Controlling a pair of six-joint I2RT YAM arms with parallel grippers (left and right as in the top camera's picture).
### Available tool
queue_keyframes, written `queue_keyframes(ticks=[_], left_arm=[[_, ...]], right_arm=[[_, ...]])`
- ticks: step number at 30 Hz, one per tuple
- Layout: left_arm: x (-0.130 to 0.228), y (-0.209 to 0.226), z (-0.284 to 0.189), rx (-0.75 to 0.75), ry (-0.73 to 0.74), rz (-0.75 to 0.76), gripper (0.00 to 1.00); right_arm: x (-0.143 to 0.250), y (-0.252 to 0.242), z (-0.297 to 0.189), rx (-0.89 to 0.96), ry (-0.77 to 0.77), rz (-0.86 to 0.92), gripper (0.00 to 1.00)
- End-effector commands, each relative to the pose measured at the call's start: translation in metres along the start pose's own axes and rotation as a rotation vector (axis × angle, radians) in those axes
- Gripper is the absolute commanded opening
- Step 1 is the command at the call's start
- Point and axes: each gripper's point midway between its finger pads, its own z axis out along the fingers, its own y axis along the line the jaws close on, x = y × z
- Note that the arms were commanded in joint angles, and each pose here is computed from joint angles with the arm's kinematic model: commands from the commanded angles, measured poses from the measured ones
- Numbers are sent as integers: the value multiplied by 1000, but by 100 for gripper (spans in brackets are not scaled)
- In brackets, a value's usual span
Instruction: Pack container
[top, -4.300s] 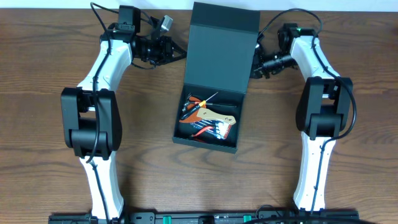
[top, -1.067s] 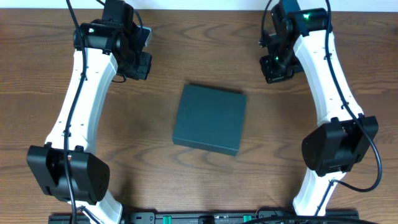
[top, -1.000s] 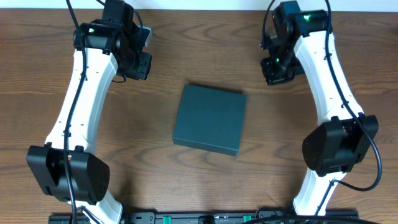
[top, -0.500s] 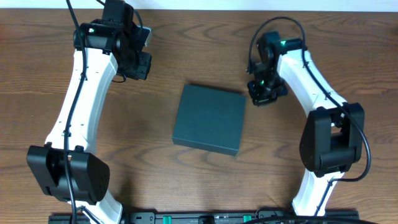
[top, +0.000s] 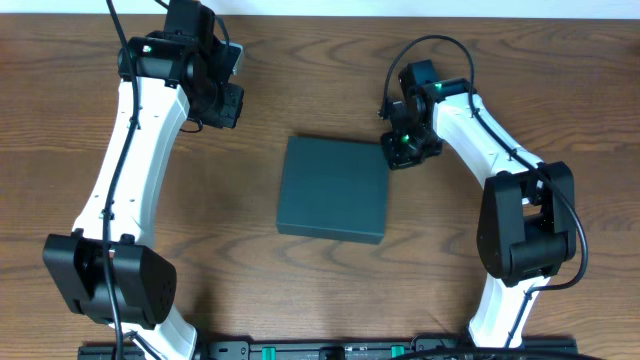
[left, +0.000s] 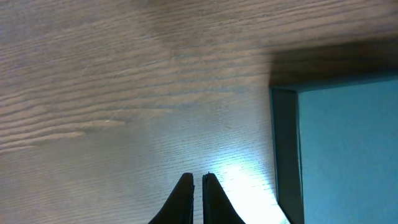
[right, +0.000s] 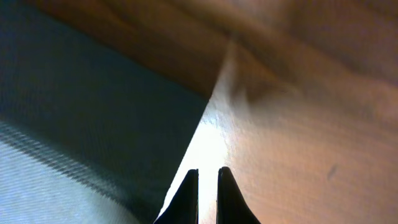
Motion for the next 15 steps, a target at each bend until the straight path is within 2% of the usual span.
queue_keyframes(ticks=[1,15], left_arm=[[-2,2,-5,-9,-12,7,6],[-2,2,-5,-9,-13,8,6]], right_arm=[[-9,27,-4,-75,-48,-36,2],[-42,28,-7,-69,-181,-66,4]])
